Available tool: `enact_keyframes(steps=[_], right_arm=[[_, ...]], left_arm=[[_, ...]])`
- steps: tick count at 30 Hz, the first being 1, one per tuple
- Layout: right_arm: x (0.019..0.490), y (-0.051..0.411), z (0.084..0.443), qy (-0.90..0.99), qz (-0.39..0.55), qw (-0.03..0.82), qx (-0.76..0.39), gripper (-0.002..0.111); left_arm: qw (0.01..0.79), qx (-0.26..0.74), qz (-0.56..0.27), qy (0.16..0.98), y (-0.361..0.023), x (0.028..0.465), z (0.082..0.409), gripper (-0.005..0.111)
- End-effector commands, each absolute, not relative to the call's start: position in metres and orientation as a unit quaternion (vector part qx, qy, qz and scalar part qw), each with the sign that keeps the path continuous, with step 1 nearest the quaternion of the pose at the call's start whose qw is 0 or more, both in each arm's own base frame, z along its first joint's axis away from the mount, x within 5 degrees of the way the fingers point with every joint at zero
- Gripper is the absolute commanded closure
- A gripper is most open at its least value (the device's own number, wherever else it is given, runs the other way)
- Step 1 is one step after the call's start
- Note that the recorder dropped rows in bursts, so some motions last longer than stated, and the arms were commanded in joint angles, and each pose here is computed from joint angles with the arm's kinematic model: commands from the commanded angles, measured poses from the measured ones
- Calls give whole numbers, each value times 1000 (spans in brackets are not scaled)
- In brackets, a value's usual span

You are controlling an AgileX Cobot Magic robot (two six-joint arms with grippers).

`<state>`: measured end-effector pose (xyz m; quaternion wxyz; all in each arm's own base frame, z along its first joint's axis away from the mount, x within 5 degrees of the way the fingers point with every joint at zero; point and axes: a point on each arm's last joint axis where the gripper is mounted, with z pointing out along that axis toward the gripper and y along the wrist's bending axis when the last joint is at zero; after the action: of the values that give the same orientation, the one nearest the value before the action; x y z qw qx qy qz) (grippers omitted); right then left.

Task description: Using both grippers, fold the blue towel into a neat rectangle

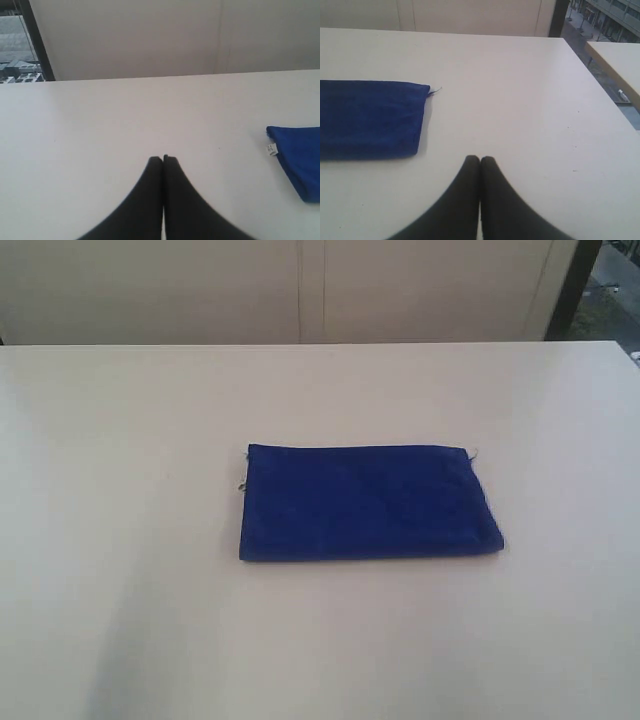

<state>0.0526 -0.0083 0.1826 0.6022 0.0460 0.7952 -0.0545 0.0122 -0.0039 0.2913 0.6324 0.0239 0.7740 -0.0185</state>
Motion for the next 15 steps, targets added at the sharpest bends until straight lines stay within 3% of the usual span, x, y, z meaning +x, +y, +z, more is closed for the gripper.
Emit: enact_keyframes(steps=[1,15], right_arm=[[53,-9,182,791,-62,607,43,108],[53,-9,182,791,-62,607,43,108]], left_arm=[[619,20,-18,785,-4,16,279,107],[553,17,-18,833,-4,39,209,107]])
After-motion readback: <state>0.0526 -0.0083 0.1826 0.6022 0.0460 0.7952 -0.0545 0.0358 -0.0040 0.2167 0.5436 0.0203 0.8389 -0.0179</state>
